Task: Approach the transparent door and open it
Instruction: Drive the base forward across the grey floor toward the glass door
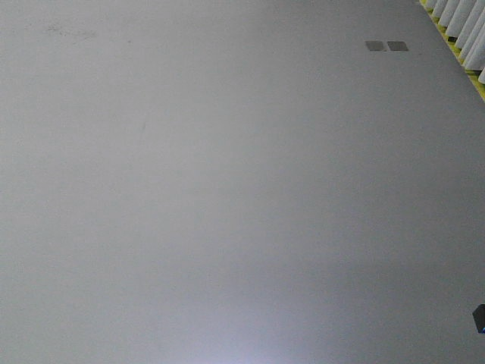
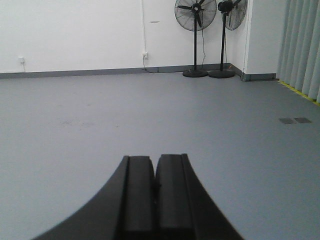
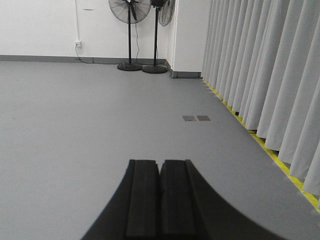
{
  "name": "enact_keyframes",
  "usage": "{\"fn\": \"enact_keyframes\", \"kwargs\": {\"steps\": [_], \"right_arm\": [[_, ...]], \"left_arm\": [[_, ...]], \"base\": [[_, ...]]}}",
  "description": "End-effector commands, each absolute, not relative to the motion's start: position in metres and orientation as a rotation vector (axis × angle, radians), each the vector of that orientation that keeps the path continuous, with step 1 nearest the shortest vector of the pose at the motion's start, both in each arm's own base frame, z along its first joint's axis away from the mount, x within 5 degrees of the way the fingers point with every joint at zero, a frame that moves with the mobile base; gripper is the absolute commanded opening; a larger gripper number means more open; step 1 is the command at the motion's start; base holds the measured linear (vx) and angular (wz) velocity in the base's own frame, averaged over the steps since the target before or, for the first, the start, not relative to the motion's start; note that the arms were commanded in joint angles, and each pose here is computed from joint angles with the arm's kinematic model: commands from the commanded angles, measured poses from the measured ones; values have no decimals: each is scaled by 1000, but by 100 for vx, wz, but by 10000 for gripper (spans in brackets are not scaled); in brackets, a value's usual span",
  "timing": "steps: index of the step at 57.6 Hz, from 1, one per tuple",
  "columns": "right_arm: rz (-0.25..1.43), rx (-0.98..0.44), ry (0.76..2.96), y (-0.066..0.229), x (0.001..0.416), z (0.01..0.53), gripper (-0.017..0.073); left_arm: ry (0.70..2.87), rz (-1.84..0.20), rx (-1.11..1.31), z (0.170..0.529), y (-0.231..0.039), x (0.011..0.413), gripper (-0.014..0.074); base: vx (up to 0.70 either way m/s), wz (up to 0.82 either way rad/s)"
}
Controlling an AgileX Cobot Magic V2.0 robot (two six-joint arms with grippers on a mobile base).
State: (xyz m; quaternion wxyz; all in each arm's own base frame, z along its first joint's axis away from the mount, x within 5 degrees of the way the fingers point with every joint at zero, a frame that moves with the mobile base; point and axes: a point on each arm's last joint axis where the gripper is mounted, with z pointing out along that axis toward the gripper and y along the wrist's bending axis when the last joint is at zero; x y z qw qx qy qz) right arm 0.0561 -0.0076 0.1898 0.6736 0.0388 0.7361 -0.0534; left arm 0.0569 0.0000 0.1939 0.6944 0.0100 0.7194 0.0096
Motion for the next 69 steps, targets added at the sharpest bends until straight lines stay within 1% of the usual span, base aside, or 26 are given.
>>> {"fn": "enact_keyframes", "kwargs": {"steps": [1,44,69], "right_arm": [[-135,75,1562,-8,55,197,-8],[-135,75,1563,-8,55,197,-8],[-135,75,1563,-8,55,197,-8]], "left_arm": [[1525,8,7,197,0,56,-6],[1525,8,7,197,0,56,-6],[1525,8,7,197,0,56,-6]], "base": [[0,0],[1,0],[13,3]]}}
